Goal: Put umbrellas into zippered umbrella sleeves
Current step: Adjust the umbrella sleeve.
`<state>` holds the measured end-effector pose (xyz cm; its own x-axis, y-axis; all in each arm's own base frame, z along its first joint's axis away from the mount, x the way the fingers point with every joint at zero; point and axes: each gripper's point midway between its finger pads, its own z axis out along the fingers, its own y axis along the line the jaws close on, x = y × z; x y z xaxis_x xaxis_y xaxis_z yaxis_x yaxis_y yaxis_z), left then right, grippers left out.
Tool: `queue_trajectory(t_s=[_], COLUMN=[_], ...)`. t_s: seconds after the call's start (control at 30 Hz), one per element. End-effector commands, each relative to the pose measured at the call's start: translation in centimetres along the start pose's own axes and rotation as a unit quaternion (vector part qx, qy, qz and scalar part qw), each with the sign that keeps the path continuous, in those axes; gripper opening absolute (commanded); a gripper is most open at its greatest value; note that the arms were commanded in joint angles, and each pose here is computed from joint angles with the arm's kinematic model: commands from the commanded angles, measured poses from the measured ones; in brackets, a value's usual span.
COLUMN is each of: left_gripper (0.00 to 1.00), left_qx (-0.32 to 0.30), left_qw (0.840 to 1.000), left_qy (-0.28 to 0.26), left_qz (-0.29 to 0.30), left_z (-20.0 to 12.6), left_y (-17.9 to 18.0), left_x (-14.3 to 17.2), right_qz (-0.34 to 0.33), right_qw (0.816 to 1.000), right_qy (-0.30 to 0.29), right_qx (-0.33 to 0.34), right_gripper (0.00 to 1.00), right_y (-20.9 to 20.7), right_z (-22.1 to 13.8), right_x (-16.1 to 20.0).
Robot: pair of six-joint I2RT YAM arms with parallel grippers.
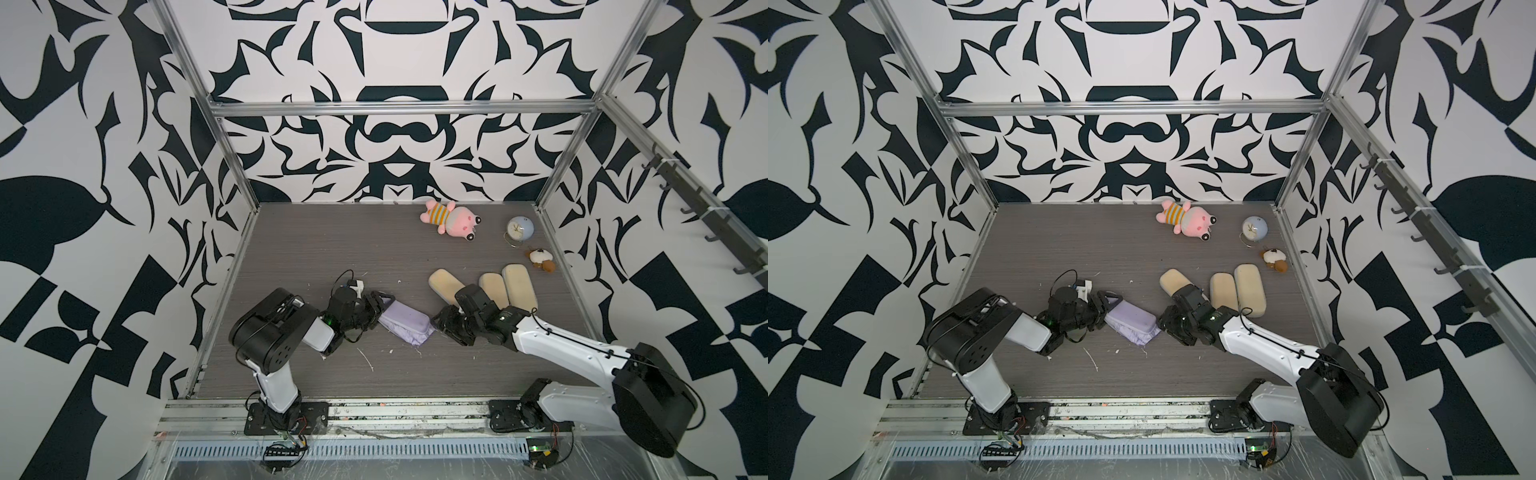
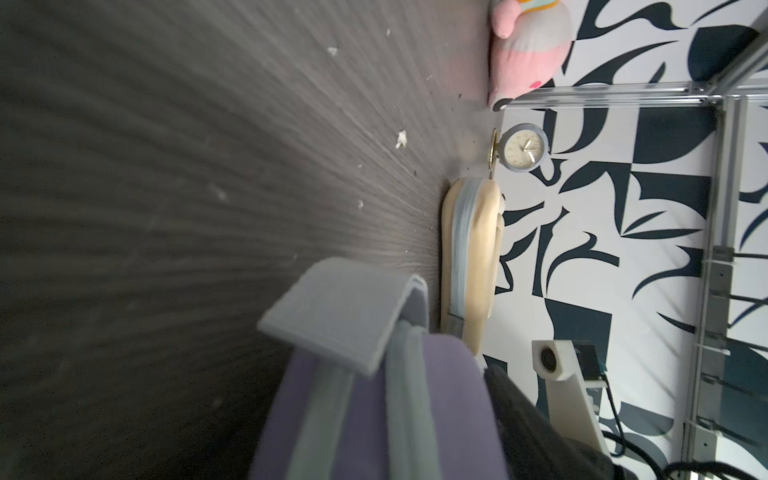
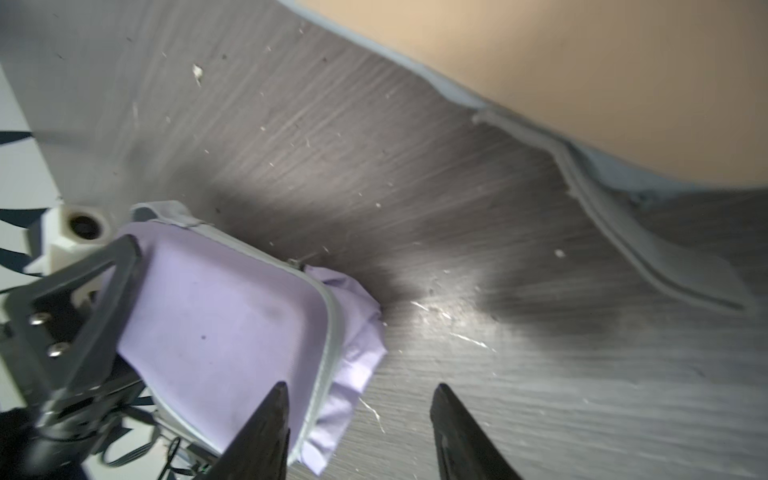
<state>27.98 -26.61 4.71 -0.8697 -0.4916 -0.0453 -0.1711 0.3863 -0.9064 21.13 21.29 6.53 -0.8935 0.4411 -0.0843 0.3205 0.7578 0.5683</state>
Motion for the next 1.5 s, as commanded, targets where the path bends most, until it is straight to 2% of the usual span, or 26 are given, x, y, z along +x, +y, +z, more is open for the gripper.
queue_trajectory(t_s=[0.0, 0.2, 0.43, 0.83, 1.07, 1.2, 1.23, 1.3, 1.33, 1.4, 1.47], left_gripper=[0.72, 0.75, 0.60, 0.58, 0.53, 0.50, 0.49, 0.49, 0.49, 0.51, 0.53], left_qx=[-0.113, -0.147, -0.141, -0.126, -0.109, -0.098, -0.096, -0.089, -0.086, -0.076, -0.064], left_qw=[0.993, 0.989, 0.989, 0.990, 0.991, 0.991, 0.992, 0.992, 0.993, 0.994, 0.994], left_qy=[0.016, 0.015, 0.037, 0.057, 0.077, 0.086, 0.087, 0.084, 0.082, 0.083, 0.089], left_qz=[-0.013, 0.000, 0.009, 0.006, 0.017, 0.017, 0.015, 0.011, 0.011, 0.014, 0.020], left_z=[-1.8, -2.6, -1.8, -1.1, -0.2, 0.5, 0.5, 0.4, 0.3, 0.3, 0.6], left_y=[5.3, 5.7, 6.1, 6.1, 5.5, 5.1, 5.1, 5.0, 4.9, 4.3, 3.5], left_x=[1.5, 1.3, 1.4, 1.9, 2.6, 3.0, 3.0, 3.1, 3.2, 3.4, 3.9], right_qz=[-0.006, 0.002, 0.003, 0.015, 0.047, 0.084, 0.099, 0.112, 0.114, 0.114, 0.103], right_qw=[1.000, 0.999, 0.997, 0.990, 0.971, 0.959, 0.955, 0.948, 0.946, 0.945, 0.946], right_qy=[-0.014, -0.012, 0.012, 0.038, 0.059, 0.062, 0.063, 0.056, 0.049, 0.020, -0.016], right_qx=[0.000, -0.051, -0.082, -0.137, -0.225, -0.263, -0.274, -0.292, -0.300, -0.305, -0.307], right_gripper=[0.57, 0.67, 0.67, 0.58, 0.55, 0.54, 0.52, 0.39, 0.38, 0.44, 0.56], right_y=[1.2, 3.9, 5.7, 8.5, 13.0, 13.6, 13.6, 14.0, 14.3, 14.3, 14.5], right_z=[-0.5, 0.3, 2.2, 3.8, 2.4, 3.2, 3.3, 2.9, 2.5, 1.8, 1.2], right_x=[-0.4, -0.8, -0.6, -0.1, 0.8, 1.0, 0.9, 0.5, 0.3, -0.3, -0.9])
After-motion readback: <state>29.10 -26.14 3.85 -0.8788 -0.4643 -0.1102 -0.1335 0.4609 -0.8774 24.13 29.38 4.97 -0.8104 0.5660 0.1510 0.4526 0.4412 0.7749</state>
